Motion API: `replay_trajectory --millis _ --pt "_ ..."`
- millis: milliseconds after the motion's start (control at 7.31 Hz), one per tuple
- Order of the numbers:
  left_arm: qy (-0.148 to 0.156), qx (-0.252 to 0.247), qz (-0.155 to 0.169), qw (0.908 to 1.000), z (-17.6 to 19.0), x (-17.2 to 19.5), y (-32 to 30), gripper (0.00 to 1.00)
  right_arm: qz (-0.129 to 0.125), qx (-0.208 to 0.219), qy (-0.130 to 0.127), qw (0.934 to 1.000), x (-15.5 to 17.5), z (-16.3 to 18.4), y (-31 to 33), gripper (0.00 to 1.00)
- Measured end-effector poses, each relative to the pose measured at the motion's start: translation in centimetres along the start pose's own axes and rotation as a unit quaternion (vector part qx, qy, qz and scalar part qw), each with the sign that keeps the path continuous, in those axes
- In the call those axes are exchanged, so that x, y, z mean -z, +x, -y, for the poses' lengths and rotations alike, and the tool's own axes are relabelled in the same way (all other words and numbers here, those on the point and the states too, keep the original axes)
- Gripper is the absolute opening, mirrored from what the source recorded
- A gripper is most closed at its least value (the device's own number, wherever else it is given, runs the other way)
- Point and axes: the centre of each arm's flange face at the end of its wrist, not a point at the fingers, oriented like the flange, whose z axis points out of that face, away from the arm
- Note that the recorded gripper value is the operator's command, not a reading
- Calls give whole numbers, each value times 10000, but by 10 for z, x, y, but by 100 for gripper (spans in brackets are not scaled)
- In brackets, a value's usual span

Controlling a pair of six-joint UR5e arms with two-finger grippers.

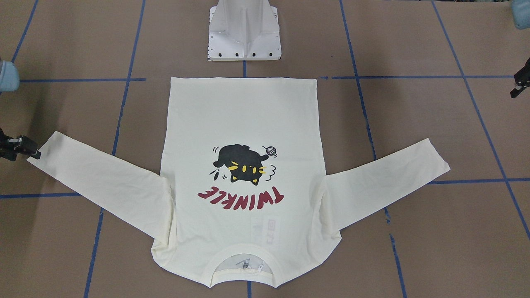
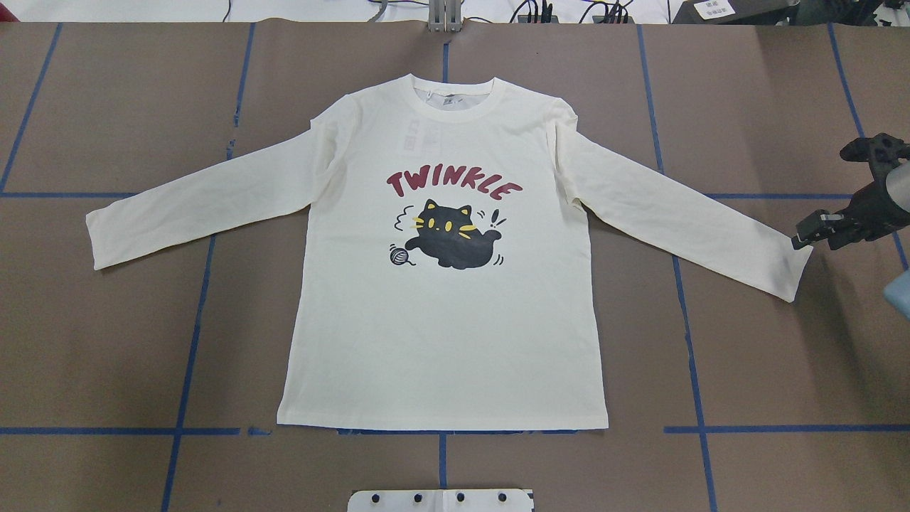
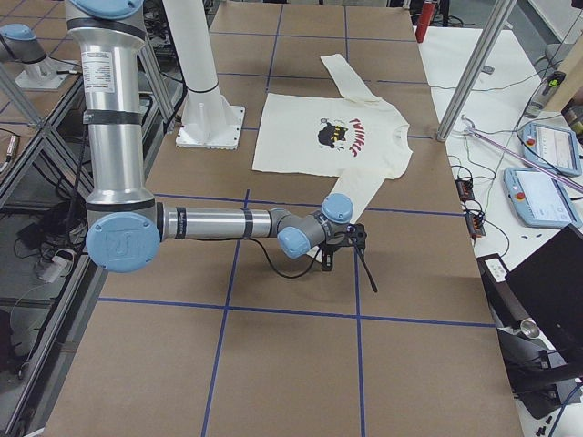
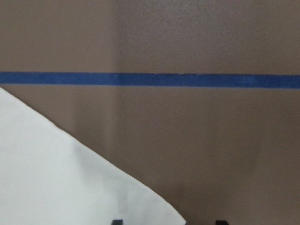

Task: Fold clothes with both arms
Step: 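Move the right gripper in toward the cuff of the nearest sleeve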

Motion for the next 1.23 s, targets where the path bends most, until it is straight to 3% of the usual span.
replay_trajectory --millis 137,274,410,957,1231 --pt "2 1 0 10000 0 0 0 100 -18 -1 -22 10000 -4 1 0 67" --pt "4 2 1 10000 0 0 0 100 -28 10 -41 10000 -7 3 -2 39" --pt "4 3 1 10000 0 0 0 100 -40 13 -52 10000 -10 6 -3 0" --pt "14 -4 -1 10000 1 1 1 100 -27 7 -68 10000 -11 6 -1 0" --pt "23 -13 -2 10000 1 2 2 100 104 83 -5 9999 4 6 -19 0"
